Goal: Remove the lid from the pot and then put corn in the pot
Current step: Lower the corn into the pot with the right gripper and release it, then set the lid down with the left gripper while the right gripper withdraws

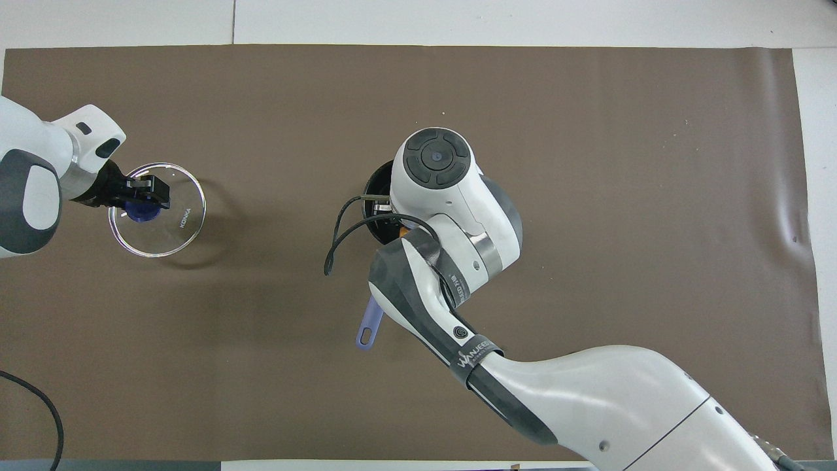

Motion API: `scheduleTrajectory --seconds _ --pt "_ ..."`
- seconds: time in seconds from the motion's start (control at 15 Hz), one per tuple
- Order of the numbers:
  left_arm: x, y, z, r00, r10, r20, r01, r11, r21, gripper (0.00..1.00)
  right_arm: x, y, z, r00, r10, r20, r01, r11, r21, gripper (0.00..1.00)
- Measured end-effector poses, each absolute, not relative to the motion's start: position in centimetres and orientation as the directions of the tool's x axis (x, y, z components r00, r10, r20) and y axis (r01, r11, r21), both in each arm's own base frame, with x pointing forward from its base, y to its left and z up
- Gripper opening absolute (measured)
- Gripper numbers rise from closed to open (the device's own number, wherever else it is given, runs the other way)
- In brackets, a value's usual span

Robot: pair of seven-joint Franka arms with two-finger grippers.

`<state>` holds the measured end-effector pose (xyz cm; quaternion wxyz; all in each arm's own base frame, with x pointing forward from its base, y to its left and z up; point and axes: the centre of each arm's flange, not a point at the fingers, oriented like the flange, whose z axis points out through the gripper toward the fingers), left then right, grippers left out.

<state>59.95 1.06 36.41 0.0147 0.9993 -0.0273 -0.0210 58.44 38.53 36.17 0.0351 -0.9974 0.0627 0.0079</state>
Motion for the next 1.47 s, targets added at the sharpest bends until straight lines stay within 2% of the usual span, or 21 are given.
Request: scheduleTrajectory --seconds 0.13,0.27,0.47,0.67,0.87,1.0,1.2,1.27,1.47 --pt "59.6 1.6 35.5 0.997 -0.071 -0.04 -0.07 -0.997 0.031 0.67 59.7 36.6 37.7 0.991 -0.134 0.029 -0.132 -0.99 -0.047 0.99" --pt "59.5 2.7 35.3 0.995 -0.089 -0.034 -0.088 -0.996 0.032 0.67 61.4 32.6 40.8 0.982 -0.177 0.059 -0.175 -0.984 -0.034 1.0" --pt "59.4 4.7 35.3 0.994 -0.108 -0.022 -0.108 -0.994 0.032 0.67 62.2 24.0 48.7 0.984 -0.171 0.056 -0.171 -0.985 0.002 1.0" --pt "59.4 4.9 34.6 0.993 -0.117 -0.027 -0.116 -0.993 0.033 0.67 60.1 14.1 57.2 0.991 -0.129 0.035 -0.131 -0.991 0.034 1.0" --pt "59.2 4.8 33.6 0.992 -0.123 -0.02 -0.122 -0.992 0.032 0.67 57.1 7.6 62.2 0.996 -0.084 0.007 -0.084 -0.995 0.054 1.0" --pt "59.2 4.7 33.6 0.992 -0.125 -0.015 -0.124 -0.992 0.031 0.67 56.2 3.8 62.8 0.997 -0.072 -0.029 -0.07 -0.996 0.061 1.0" --pt "59.2 4.7 33.6 0.992 -0.126 -0.014 -0.126 -0.992 0.031 0.67 55.7 -1.4 61.0 0.996 -0.046 -0.076 -0.042 -0.997 0.062 1.0" --pt "59.1 4.7 33.5 0.992 -0.127 -0.015 -0.127 -0.991 0.031 0.73 55.3 -2.4 60.4 0.995 -0.051 -0.086 -0.046 -0.997 0.062 1.0" --pt "59.3 4.6 33.7 0.991 -0.13 -0.01 -0.13 -0.991 0.03 0.99 54.1 -3.2 60.1 0.994 -0.059 -0.097 -0.053 -0.997 0.061 1.0"
